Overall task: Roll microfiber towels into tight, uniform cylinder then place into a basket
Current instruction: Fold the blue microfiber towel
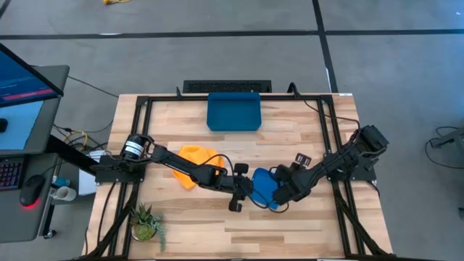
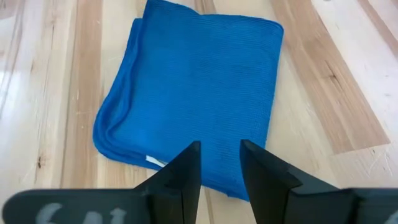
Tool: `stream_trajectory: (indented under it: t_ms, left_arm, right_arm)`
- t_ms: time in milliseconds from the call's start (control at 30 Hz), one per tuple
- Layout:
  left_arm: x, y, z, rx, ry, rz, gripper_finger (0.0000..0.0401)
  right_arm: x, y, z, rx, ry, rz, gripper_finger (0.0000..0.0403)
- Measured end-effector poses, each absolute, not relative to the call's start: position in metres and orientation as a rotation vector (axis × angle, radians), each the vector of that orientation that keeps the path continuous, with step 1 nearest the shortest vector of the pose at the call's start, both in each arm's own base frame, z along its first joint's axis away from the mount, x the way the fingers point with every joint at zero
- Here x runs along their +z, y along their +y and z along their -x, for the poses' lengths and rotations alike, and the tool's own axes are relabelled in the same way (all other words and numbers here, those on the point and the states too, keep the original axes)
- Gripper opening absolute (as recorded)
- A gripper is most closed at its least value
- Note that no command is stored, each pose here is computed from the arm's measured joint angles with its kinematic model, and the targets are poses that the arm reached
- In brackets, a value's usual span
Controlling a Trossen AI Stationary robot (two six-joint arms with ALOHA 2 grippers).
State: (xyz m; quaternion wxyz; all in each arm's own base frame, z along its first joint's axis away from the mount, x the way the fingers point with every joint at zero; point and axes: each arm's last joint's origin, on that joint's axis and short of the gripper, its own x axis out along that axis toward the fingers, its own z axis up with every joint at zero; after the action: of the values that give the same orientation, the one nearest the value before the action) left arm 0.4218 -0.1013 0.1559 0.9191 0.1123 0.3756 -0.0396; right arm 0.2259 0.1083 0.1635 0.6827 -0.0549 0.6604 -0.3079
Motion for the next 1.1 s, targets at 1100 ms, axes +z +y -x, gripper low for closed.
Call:
stream_trajectory:
  t_ms: [1100]
  left_arm:
    - [0.135,-0.109,-0.431,-0.168,0.715,-0.284,0.0104]
  right_arm:
    - [0.151,0.164,-0.204,0.013,0.983,-0.034,0.0118]
